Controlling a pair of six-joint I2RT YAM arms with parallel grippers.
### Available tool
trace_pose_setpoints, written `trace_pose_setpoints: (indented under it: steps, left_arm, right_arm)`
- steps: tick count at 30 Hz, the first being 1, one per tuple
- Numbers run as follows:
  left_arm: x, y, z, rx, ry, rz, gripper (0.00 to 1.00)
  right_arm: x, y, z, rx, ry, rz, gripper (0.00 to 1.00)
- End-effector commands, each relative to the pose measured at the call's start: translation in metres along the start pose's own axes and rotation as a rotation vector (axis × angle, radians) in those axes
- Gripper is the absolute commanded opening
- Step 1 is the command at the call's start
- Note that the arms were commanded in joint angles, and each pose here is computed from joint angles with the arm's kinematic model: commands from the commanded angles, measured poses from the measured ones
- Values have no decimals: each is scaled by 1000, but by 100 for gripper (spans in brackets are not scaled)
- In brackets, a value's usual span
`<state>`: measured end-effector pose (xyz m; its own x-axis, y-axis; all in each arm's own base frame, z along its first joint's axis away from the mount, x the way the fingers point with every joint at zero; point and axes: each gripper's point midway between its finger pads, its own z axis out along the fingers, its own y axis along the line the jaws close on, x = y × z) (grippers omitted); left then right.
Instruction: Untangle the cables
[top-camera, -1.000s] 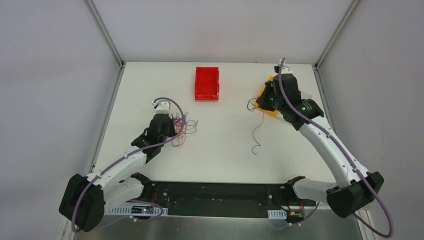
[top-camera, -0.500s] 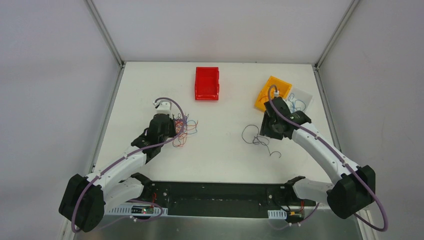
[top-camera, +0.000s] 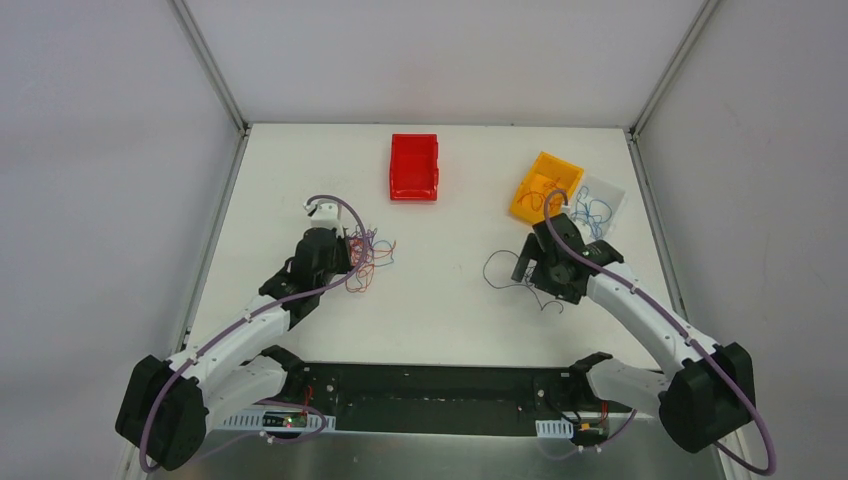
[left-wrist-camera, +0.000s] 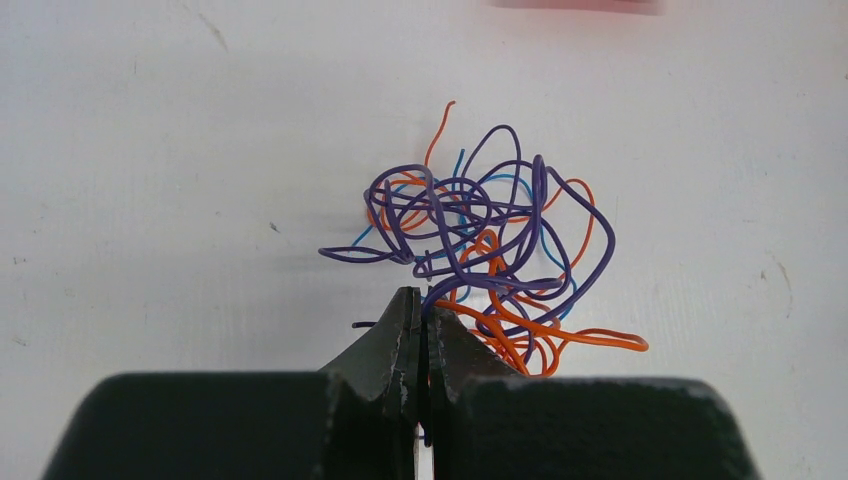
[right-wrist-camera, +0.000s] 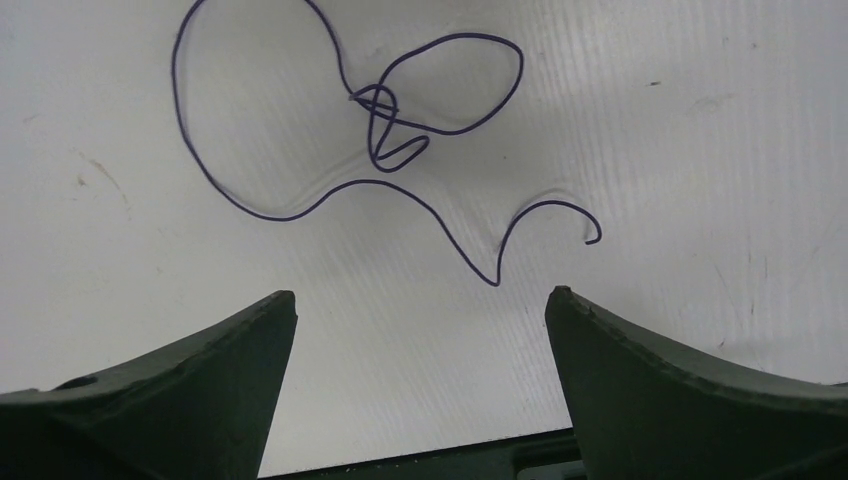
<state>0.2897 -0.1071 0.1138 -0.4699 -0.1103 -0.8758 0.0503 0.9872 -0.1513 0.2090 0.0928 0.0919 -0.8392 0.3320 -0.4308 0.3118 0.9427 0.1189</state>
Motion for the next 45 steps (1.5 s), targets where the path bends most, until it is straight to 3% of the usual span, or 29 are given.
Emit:
trace_pose_setpoints:
  steps: [1,8,15,19,23,30,38,45]
  left_arm:
    - [-11,2,-1,0,-47,3,0]
    - [-11,3,-1,-2,-50,8,0]
    - [-12,3,-3,0,-56,6,0]
    - [-12,2,-2,0,-55,8,0]
    - [-12,2,-1,2,-53,9,0]
    - [-11,0,-1,12,-51,10,0]
    - [-13,-1,-3,20,-55,10,0]
    - [-16,1,-6,15,-68,10,0]
  right_arm:
    - [-3,-9,10,12,1,81,99]
    - [13,0,32,-80,109,291,99]
    - [22,-7,23,-99,76,427,99]
    - [34,6,15,-172,135,599,99]
    - [26,12,9,-230,102,807,99]
    - [-1,2,32,-131,-13,1026,99]
    - [-15,-3,64,97,95,1149,99]
    - [-39,-6,74,134,93,1217,99]
